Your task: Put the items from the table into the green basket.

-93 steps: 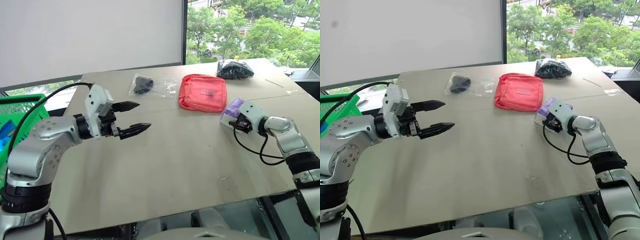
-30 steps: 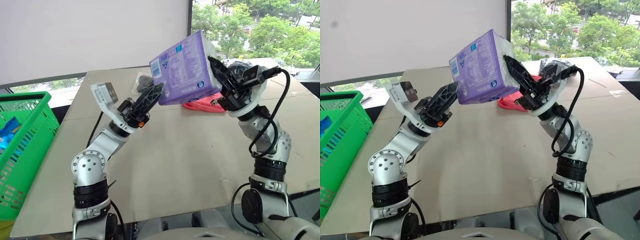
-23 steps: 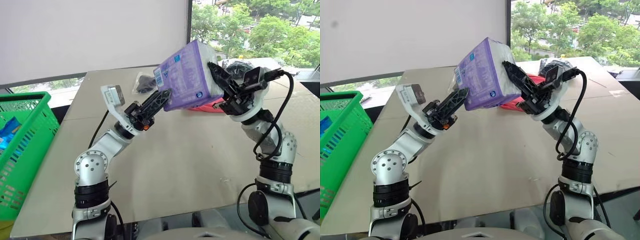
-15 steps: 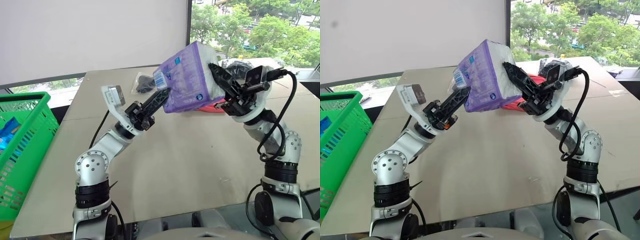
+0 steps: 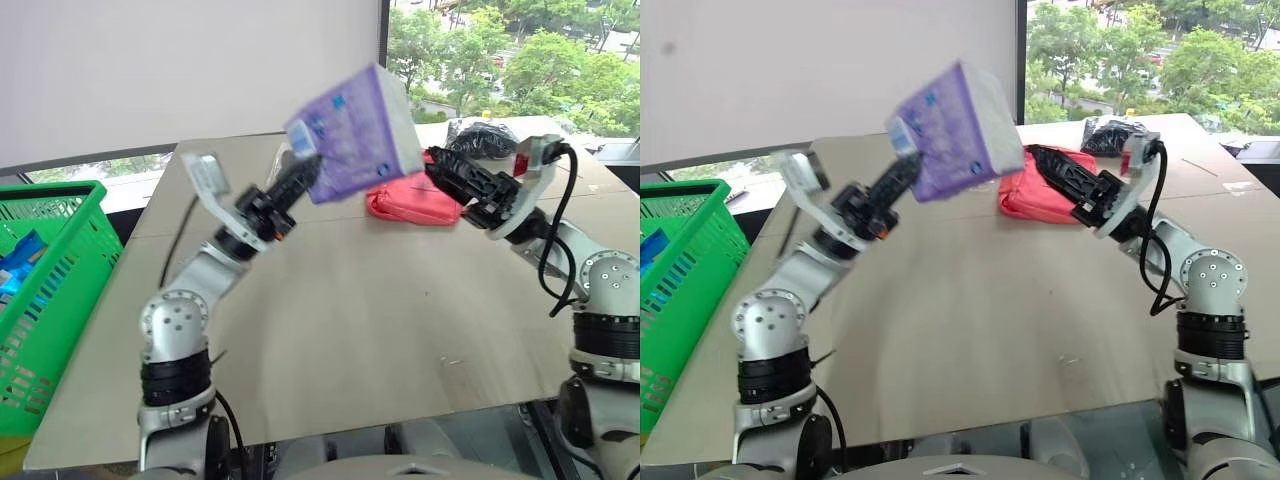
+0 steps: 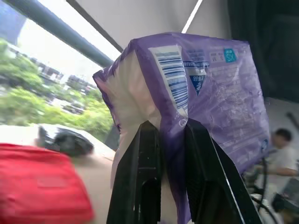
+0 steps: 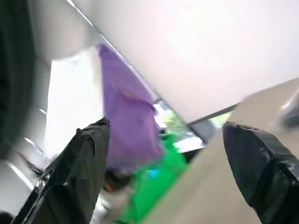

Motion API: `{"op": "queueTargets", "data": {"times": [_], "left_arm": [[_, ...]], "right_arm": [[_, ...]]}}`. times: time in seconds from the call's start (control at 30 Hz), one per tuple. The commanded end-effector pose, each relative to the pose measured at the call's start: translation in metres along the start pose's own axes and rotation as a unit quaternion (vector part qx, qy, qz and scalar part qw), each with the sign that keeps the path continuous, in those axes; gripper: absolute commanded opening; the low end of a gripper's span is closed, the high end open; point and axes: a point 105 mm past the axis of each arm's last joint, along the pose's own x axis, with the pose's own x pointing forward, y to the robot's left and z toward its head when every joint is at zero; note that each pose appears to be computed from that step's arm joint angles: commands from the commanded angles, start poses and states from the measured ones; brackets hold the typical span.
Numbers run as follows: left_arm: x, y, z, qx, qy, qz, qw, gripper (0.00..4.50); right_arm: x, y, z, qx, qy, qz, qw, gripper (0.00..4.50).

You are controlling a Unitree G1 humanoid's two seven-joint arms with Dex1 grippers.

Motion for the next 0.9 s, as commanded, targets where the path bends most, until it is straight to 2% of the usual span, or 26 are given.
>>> {"op": "queueTargets", "data": {"times": [0.03, 0.1, 0.2, 0.3, 0.33, 0.37, 0.4, 0.47, 0.5, 0.7, 0.8, 0.9], "left_arm": [[-0.008, 0.028, 0.044, 0.119, -0.01, 0.107, 0.987, 0.13], [-0.016, 0.049, 0.068, 0.198, -0.006, 0.191, 0.961, 0.13], [-0.033, 0.067, 0.121, 0.367, -0.005, 0.309, 0.877, 0.13], [-0.059, 0.074, 0.163, 0.523, 0.022, 0.398, 0.753, 0.13], [-0.067, 0.075, 0.172, 0.544, 0.02, 0.416, 0.728, 0.13], [-0.075, 0.074, 0.181, 0.547, 0.002, 0.435, 0.715, 0.13], [-0.096, 0.074, 0.195, 0.572, 0.001, 0.483, 0.663, 0.13], [-0.127, 0.072, 0.211, 0.608, 0.013, 0.54, 0.582, 0.13], [-0.141, 0.072, 0.214, 0.614, 0.024, 0.562, 0.554, 0.13], [-0.202, 0.069, 0.219, 0.587, 0.04, 0.648, 0.484, 0.13], [-0.22, 0.073, 0.218, 0.573, 0.049, 0.662, 0.48, 0.13], [-0.225, 0.08, 0.214, 0.566, 0.059, 0.661, 0.489, 0.13]], "right_arm": [[0.004, 0.027, -0.009, -0.179, 0.101, 0.084, 0.975, 4.05], [0.005, 0.03, -0.019, -0.244, 0.15, 0.104, 0.952, 4.05], [0.009, 0.038, -0.03, -0.291, 0.187, 0.146, 0.927, 4.05], [0.015, 0.043, -0.037, -0.309, 0.197, 0.173, 0.914, 4.05], [0.017, 0.045, -0.037, -0.31, 0.193, 0.18, 0.914, 4.05], [0.02, 0.048, -0.036, -0.305, 0.182, 0.188, 0.916, 4.05], [0.024, 0.052, -0.034, -0.303, 0.169, 0.197, 0.917, 4.05], [0.03, 0.057, -0.032, -0.304, 0.154, 0.206, 0.917, 4.05], [0.033, 0.057, -0.031, -0.306, 0.151, 0.209, 0.916, 4.05], [0.039, 0.056, -0.029, -0.307, 0.144, 0.215, 0.916, 4.05], [0.042, 0.056, -0.028, -0.306, 0.136, 0.217, 0.917, 4.05], [0.045, 0.057, -0.029, -0.304, 0.133, 0.218, 0.918, 4.05]]}}
